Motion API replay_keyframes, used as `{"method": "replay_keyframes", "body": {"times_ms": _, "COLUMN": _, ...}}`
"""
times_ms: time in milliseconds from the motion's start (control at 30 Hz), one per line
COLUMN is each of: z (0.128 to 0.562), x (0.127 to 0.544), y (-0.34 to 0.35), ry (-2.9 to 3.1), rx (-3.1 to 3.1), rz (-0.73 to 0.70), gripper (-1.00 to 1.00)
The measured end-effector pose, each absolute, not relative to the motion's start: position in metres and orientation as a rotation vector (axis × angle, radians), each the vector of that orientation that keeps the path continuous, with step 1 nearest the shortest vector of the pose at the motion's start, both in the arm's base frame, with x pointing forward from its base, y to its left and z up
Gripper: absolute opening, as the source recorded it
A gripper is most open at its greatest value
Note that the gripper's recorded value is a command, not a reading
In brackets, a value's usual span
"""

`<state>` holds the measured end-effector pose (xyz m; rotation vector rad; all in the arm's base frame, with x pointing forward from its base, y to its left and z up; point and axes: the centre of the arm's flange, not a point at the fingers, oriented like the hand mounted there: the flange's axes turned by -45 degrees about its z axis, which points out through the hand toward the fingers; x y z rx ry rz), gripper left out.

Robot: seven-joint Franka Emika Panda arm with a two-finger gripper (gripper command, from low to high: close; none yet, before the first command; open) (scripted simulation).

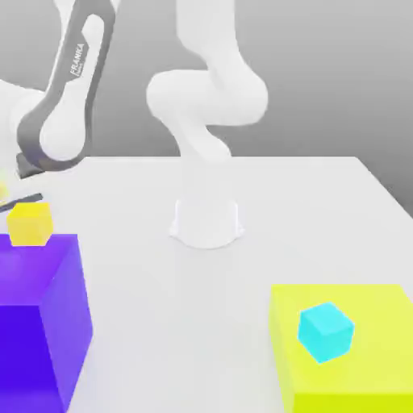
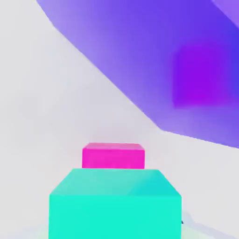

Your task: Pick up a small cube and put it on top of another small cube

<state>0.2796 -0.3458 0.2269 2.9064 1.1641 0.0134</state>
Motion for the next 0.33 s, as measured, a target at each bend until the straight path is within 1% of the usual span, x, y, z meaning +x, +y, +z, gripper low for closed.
{"method": "replay_keyframes", "body": {"times_ms": 233, "z": 0.183, "x": 0.279, "y": -0.343, "ry": 1.171, "rx": 2.913, "rz": 0.005, "gripper": -1.00}}
{"method": "replay_keyframes", "body": {"times_ms": 267, "z": 0.179, "x": 0.278, "y": -0.343, "ry": 1.172, "rx": 2.914, "rz": 0.003, "gripper": 1.00}}
{"method": "replay_keyframes", "body": {"times_ms": 333, "z": 0.179, "x": 0.278, "y": -0.343, "ry": 1.172, "rx": 2.915, "rz": 0.003, "gripper": 1.00}}
